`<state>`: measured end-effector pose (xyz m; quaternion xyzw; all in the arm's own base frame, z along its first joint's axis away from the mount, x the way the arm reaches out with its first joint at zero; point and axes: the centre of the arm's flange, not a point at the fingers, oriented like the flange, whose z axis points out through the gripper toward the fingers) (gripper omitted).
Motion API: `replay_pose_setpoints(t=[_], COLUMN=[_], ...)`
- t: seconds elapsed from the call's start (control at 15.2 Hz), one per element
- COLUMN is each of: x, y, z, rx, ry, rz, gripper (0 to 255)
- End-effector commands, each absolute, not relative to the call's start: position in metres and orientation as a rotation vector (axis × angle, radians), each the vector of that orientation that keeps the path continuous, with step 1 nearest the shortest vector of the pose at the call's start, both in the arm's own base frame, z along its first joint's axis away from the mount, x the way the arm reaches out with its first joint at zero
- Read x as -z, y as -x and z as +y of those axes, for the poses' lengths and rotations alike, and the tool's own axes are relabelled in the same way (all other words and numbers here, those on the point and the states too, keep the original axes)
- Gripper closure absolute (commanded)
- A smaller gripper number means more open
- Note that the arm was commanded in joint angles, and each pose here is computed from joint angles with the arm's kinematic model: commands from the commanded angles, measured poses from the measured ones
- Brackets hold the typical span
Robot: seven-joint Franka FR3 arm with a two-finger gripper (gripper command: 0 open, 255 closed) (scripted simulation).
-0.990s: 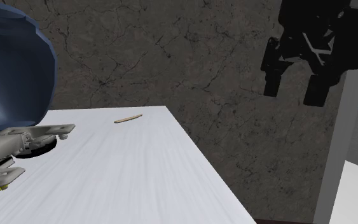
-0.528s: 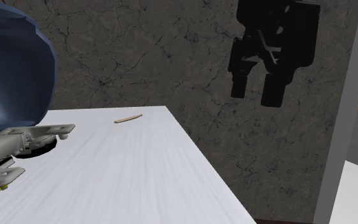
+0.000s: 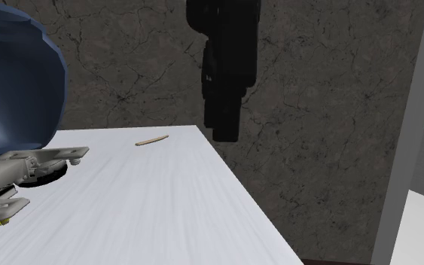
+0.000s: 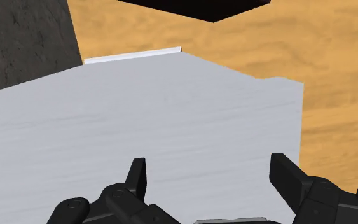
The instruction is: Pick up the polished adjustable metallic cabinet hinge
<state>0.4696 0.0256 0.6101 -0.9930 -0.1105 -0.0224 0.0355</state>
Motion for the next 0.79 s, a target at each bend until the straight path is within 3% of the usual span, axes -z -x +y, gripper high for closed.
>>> replay_pose_setpoints(t=[0.0, 0.73], x=[-0.611, -0.598], y=[-0.498, -0.637], z=[0.035, 0.091], rx=[0.054, -0.021], ry=[3.036, 2.952], rz=[-0.365, -0.492], gripper=[0, 0])
